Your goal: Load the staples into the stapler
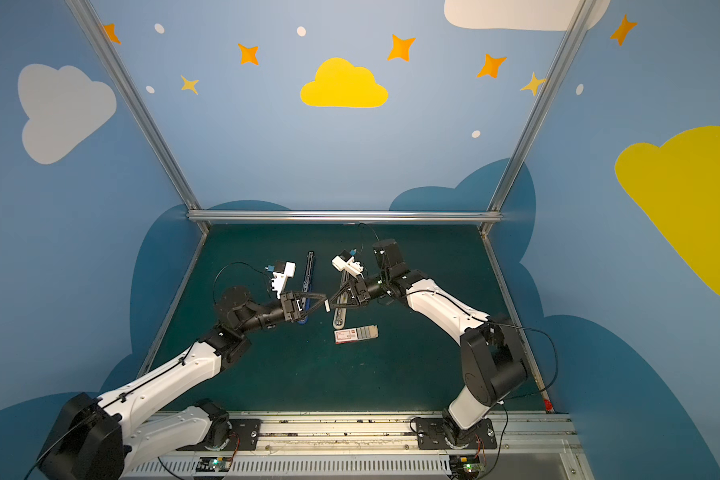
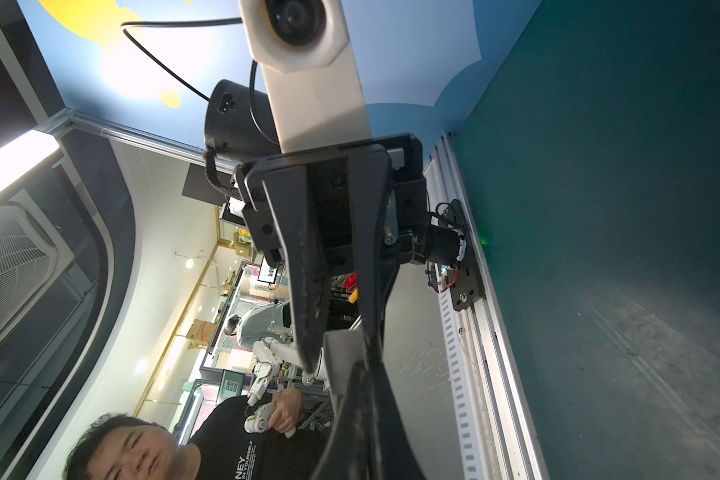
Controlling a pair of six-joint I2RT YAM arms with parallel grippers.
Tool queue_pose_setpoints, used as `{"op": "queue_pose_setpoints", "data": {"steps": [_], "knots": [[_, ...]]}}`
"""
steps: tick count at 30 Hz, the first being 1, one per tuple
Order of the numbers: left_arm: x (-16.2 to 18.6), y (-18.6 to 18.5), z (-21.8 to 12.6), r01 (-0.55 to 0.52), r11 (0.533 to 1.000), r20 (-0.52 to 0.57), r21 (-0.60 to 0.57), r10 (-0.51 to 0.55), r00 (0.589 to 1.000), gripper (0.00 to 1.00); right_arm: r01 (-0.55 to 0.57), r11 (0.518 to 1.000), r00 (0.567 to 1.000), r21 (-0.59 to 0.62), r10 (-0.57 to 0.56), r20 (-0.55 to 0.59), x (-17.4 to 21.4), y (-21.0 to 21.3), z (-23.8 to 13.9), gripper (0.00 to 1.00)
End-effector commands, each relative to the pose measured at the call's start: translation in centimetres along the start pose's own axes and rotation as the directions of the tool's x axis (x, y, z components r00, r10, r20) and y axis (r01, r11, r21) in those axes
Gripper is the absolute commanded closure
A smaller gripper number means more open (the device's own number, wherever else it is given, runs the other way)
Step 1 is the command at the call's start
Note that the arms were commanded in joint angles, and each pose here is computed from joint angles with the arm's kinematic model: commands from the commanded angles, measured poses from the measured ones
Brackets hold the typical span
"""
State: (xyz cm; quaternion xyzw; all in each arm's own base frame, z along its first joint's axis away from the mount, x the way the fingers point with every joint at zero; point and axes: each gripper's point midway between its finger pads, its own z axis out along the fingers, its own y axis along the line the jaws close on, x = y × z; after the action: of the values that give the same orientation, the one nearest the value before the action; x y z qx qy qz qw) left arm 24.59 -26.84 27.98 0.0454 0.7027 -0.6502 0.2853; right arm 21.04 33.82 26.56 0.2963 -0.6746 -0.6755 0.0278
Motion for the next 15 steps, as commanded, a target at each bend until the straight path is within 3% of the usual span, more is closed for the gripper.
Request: {"op": "queue_pose_setpoints", "data": {"steps": [1,5,8,10,15], "knots": [[-0.5,-2.7,0.1,-0.070,0.995,-0.002,0.068,0.071,0.997,0.86,0.007,1.000,1.000,0.019,-0.007,0.009,0.0,0.0,0.0,1.00],[-0.6,-2.4,0.1,-0.076,0.996,0.005,0.042,0.076,0.997,0.87,0.000,0.999,1.000,0.035,-0.001,0.027,-0.3,-0.3,-0.5,0.99],[-0.8,-1.6,0.0,-0.078,0.997,0.014,-0.015,0.078,0.997,0.87,-0.016,0.998,0.999,0.063,0.013,0.049,-0.5,-0.7,-1.2,0.82],[-1.0,-1.0,-0.2,-0.083,0.995,0.022,-0.058,0.084,0.996,0.88,-0.026,0.996,0.997,0.082,0.020,0.070,-0.6,-1.1,-1.8,0.76],[-1.4,0.6,-0.7,-0.082,0.984,0.028,-0.160,0.088,0.996,0.89,-0.061,0.989,0.989,0.138,0.042,0.139,-0.9,-2.3,-3.7,0.74]]}}
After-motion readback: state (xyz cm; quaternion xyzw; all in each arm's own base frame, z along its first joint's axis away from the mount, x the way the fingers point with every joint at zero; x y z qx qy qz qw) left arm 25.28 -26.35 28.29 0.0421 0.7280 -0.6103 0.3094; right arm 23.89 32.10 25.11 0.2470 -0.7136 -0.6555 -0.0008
